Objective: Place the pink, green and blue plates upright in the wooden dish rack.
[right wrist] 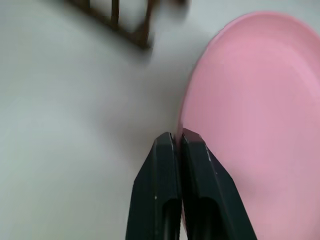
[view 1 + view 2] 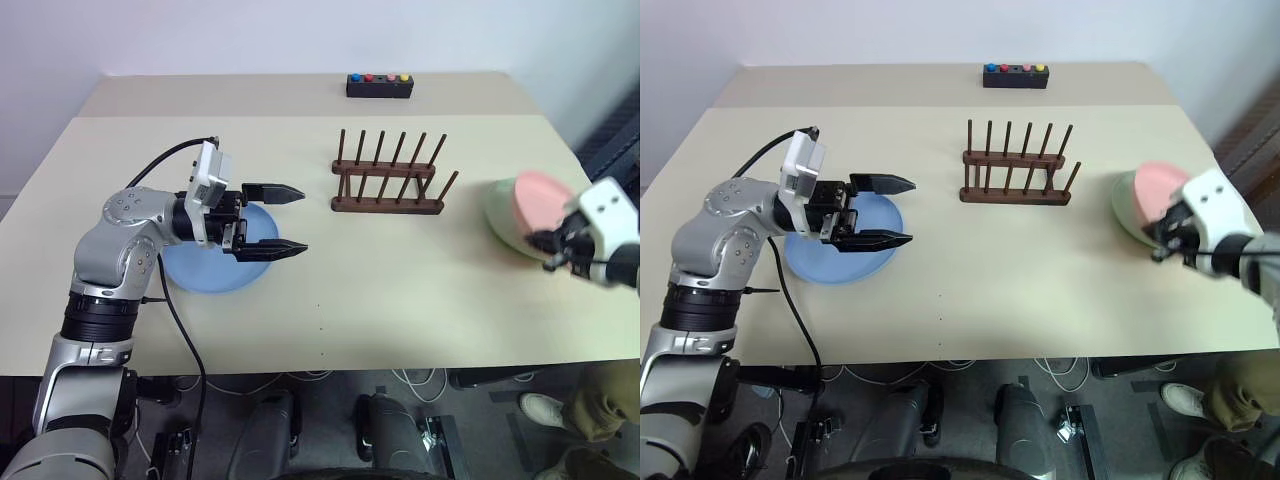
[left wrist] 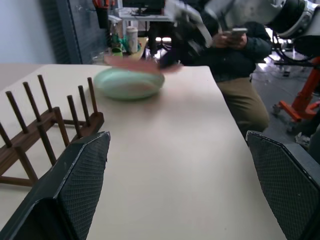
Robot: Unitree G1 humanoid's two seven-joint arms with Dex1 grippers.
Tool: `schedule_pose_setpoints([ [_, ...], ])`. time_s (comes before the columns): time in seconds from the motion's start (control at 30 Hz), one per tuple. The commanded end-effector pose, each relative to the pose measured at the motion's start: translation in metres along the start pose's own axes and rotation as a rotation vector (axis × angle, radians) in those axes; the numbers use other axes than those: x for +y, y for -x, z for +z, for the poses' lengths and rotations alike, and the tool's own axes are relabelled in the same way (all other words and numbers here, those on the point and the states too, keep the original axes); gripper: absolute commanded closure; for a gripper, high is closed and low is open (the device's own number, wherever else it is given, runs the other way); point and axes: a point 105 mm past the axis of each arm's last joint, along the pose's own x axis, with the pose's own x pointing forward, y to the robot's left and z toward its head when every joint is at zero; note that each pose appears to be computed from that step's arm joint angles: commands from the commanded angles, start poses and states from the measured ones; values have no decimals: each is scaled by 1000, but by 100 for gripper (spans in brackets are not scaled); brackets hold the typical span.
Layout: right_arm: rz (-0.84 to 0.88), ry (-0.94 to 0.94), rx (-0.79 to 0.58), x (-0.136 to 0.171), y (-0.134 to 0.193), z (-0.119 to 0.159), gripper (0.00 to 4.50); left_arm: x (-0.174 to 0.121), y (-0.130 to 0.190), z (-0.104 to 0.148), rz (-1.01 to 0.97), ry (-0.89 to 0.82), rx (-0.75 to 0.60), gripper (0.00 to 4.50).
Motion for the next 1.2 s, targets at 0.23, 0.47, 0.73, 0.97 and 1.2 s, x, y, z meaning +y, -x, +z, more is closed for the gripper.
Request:
schedule_pose_setpoints([
  [0.23, 168, -379, -589, -17, -11, 109, 446, 15, 7, 19, 111, -73, -55, 0],
  [0.47, 442, -775, -705, -20, -50, 127, 446, 11, 15, 24, 143, -81, -59, 0],
  [0.73, 512, -902, -694, -28, -63, 117, 446, 0, 28, 22, 212, -72, -39, 0],
  [0.97, 556, -894, -774, -39, -45, 137, 446, -2, 30, 21, 226, -57, -45, 0],
  [1.2, 595, -909, -783, -38, -39, 138, 446, 0, 27, 22, 209, -56, -53, 0],
])
